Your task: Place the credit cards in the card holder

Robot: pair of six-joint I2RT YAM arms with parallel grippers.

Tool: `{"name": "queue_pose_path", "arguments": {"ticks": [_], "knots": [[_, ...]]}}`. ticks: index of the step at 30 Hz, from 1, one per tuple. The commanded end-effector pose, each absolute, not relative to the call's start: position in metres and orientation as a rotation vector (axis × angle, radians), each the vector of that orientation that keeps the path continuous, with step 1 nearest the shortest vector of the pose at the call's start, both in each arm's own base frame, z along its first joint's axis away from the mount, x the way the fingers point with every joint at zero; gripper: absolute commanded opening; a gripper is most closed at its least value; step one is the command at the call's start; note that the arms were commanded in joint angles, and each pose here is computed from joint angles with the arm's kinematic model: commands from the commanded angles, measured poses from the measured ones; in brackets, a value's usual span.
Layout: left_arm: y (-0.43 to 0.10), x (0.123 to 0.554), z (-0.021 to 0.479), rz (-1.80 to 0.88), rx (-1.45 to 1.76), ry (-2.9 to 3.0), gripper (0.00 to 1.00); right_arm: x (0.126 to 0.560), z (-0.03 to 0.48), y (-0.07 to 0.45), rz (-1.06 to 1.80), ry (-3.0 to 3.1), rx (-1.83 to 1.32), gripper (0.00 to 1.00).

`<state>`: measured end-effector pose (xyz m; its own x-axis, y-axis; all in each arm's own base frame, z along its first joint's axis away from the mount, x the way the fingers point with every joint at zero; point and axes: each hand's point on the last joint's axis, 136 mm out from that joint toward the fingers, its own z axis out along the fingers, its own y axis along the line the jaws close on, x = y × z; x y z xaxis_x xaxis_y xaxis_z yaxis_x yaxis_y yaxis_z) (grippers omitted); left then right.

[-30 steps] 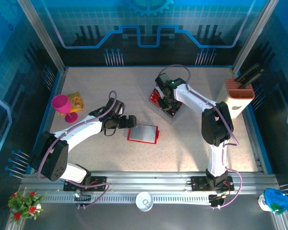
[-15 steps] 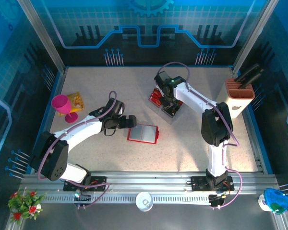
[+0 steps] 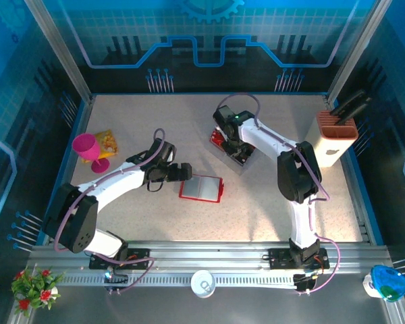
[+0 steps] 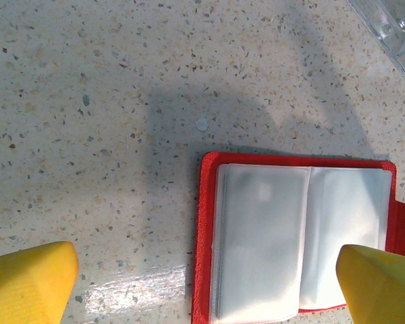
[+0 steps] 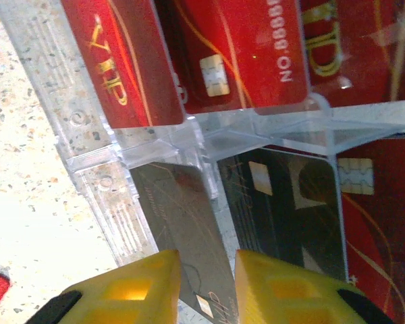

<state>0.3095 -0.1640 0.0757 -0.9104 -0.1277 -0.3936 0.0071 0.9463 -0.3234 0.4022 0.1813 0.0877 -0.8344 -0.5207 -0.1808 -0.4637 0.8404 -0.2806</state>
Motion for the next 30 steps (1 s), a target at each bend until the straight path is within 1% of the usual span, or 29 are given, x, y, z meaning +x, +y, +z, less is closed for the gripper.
{"name": "queue_pose_path", "arguments": {"ticks": [1,6,9,11,15,19,22,27,30], "knots": [[-0.167,0.306,0.073,-0.45,-0.05,2.707,0.99,0.39,0.075,0.187,-0.318,2.809,-0.814,0.26],[-0.166,0.306,0.073,-0.446,-0.051,2.706,0.99,0.386,0.078,0.19,-0.275,2.807,-0.814,0.2],[-0.166,0.306,0.073,-0.445,-0.049,2.704,0.99,0.385,0.084,0.191,-0.259,2.798,-0.803,0.2],[-0.166,0.305,0.073,-0.445,-0.05,2.703,0.99,0.385,0.087,0.19,-0.268,2.789,-0.801,0.23],[-0.167,0.306,0.074,-0.449,-0.048,2.701,0.99,0.386,0.089,0.186,-0.3,2.778,-0.803,0.35],[-0.166,0.305,0.074,-0.448,-0.049,2.702,0.99,0.384,0.082,0.184,-0.312,2.794,-0.815,0.36],[-0.165,0.304,0.074,-0.445,-0.05,2.702,0.99,0.38,0.077,0.185,-0.295,2.809,-0.824,0.33],[-0.164,0.303,0.075,-0.44,-0.047,2.696,0.99,0.375,0.077,0.191,-0.225,2.815,-0.829,0.2],[-0.163,0.303,0.075,-0.439,-0.048,2.694,0.99,0.375,0.083,0.194,-0.193,2.802,-0.812,0.18]]}}
